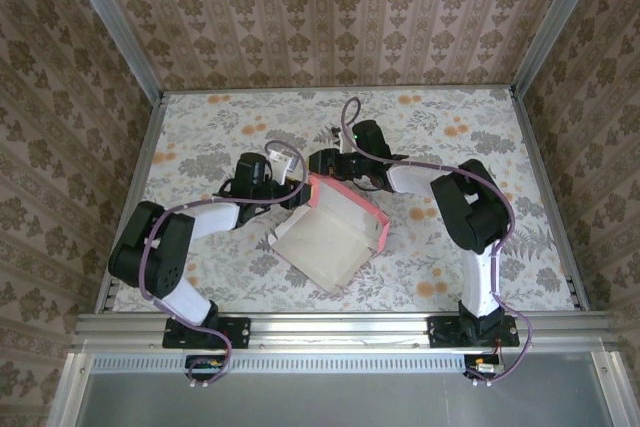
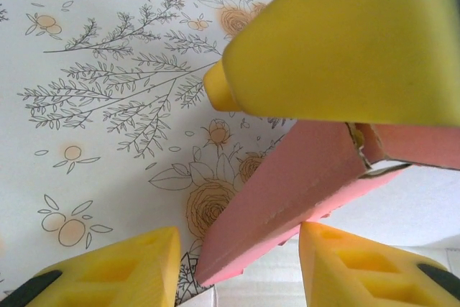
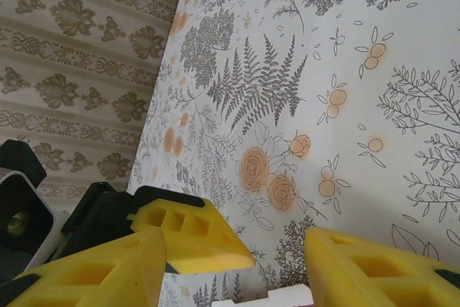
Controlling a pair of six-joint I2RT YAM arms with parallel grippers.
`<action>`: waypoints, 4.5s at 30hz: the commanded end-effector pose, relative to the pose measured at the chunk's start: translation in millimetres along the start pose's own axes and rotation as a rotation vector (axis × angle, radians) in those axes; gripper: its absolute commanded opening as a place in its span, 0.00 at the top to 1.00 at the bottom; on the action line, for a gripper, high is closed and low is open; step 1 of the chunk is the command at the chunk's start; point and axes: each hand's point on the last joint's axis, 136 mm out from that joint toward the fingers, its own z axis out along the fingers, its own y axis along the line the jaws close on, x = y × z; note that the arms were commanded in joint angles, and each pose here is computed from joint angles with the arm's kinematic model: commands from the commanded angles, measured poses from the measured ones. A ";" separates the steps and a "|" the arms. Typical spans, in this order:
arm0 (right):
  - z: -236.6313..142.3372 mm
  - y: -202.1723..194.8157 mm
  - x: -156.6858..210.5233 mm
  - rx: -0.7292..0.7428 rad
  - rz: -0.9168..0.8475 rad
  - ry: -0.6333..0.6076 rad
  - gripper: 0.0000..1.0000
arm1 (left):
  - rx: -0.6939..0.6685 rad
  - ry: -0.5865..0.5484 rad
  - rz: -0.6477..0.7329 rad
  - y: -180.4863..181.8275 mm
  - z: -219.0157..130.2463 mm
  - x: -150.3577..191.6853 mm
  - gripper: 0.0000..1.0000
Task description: Fold the paper box
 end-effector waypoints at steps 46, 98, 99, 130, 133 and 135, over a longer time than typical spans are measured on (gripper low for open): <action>12.1 -30.3 17.8 0.001 0.217 0.087 0.57 | -0.409 0.010 0.192 24.9 24.6 3.3 0.84; -234.6 -28.7 123.1 0.715 0.021 0.089 0.36 | -0.126 0.326 0.011 -86.6 -28.4 130.4 0.74; -235.8 -28.9 125.0 0.717 0.030 0.086 0.36 | -0.128 0.324 0.010 -86.4 -27.8 129.7 0.74; -205.8 -6.1 104.3 0.765 -0.049 0.031 0.83 | -0.067 0.353 -0.011 -123.2 -13.1 151.0 0.74; -192.3 5.0 93.8 0.725 -0.103 0.081 0.82 | -0.065 0.359 -0.015 -125.0 -10.2 154.6 0.74; -181.7 11.9 88.0 0.687 -0.132 0.110 0.83 | -0.063 0.361 -0.019 -126.5 -7.9 156.0 0.74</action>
